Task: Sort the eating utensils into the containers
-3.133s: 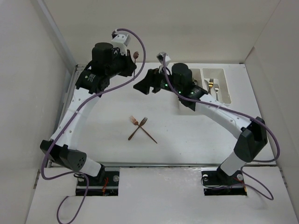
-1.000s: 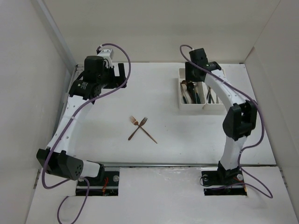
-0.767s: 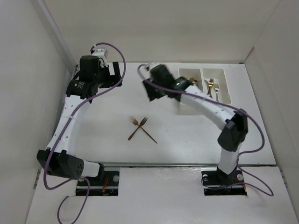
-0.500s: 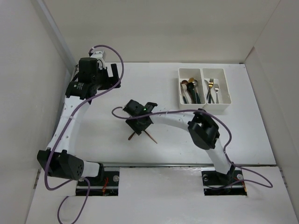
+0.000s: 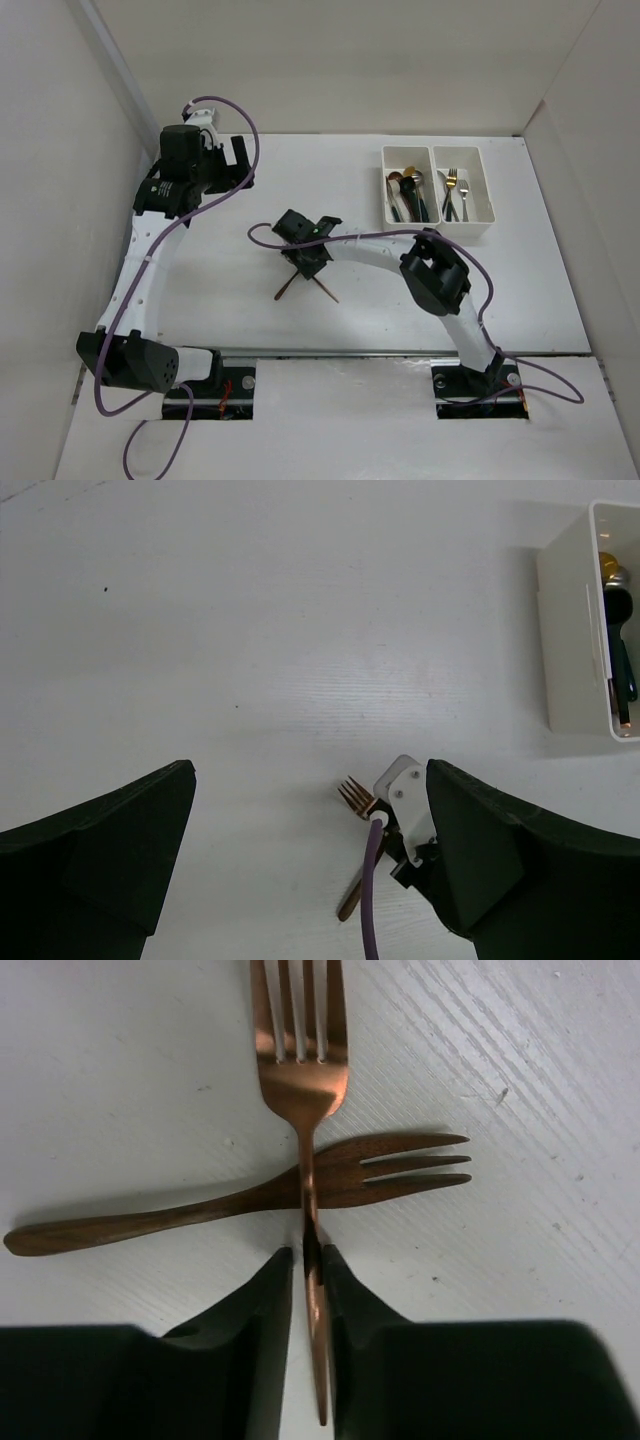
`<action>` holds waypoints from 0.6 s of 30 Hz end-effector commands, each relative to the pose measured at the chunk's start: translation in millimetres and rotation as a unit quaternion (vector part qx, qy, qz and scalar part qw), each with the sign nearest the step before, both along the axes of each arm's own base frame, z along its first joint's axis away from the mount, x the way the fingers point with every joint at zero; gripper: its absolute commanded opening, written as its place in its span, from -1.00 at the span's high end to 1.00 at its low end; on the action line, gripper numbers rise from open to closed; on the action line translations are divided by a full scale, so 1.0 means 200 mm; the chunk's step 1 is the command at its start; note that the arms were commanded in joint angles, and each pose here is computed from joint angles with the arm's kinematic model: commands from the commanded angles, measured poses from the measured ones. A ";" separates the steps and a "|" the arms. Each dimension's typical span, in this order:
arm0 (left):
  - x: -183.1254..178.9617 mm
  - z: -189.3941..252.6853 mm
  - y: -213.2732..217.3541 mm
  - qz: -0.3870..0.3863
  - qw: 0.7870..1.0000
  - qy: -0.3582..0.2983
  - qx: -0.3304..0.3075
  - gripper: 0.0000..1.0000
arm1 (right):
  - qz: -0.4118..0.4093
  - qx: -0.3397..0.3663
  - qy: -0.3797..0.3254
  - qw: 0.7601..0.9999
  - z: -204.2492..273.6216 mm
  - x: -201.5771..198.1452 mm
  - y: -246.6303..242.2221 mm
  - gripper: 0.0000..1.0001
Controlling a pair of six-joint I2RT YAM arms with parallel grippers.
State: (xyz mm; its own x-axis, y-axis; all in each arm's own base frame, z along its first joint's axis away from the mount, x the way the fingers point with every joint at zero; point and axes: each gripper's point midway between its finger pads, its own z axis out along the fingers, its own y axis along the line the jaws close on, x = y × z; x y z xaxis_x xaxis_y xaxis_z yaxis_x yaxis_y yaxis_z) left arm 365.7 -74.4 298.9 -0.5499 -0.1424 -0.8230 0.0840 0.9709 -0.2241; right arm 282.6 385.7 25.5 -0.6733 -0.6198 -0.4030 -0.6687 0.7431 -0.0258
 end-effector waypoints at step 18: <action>-0.07 -0.16 -0.08 -0.120 0.988 0.000 0.100 -0.77 | -0.155 0.169 -0.180 0.957 1.03 0.65 -0.44 1.00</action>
State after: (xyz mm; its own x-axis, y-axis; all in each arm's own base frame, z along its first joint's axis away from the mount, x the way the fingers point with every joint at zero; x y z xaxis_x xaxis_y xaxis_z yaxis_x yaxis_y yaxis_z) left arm 358.4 -77.8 265.9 -0.5921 0.0233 -0.8055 0.1998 0.9726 -0.1187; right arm 341.0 350.6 100.7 -0.6924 -0.4636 -0.5529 -0.5617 0.8273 0.0096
